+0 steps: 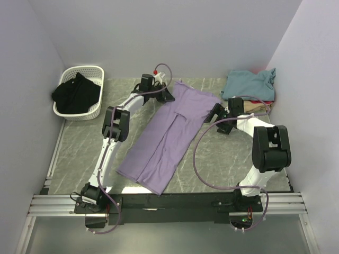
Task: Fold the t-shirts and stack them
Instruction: Fold the tshirt
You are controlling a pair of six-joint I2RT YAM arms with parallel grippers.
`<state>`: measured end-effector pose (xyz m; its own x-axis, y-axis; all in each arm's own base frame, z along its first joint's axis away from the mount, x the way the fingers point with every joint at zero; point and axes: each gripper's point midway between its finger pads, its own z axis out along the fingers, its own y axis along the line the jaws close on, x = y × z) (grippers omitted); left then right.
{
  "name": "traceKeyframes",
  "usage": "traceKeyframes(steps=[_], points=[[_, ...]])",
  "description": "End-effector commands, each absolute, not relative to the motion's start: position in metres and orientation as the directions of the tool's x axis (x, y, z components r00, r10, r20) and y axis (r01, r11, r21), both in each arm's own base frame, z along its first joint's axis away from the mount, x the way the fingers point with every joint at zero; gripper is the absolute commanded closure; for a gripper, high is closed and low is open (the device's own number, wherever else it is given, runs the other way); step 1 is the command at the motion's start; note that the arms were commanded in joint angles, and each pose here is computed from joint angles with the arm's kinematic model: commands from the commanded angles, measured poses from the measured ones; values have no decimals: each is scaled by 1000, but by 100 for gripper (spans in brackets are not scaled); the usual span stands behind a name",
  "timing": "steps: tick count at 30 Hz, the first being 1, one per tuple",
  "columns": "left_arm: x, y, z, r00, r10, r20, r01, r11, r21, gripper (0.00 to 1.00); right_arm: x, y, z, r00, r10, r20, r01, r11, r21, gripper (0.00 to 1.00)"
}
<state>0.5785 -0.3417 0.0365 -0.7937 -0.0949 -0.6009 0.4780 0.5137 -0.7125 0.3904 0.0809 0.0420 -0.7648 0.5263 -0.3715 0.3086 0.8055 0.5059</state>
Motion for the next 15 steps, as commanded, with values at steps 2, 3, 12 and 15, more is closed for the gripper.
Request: traceKeyframes(steps=[2, 3, 12, 15], points=[[622, -292, 59, -732, -227, -643, 434, 573, -696, 99, 392, 78, 68, -734, 528, -427, 275, 806, 525, 0], [624, -287, 59, -725, -241, -645, 430, 574, -697, 99, 392, 77, 68, -735, 526, -427, 275, 808, 522, 0], [633, -215, 66, -696, -327, -639, 319, 656, -684, 99, 395, 78, 72, -731, 529, -432, 274, 806, 524, 0], [626, -207, 73, -692, -327, -643, 323, 656, -682, 60, 395, 78, 70, -734, 526, -429, 273, 807, 523, 0]])
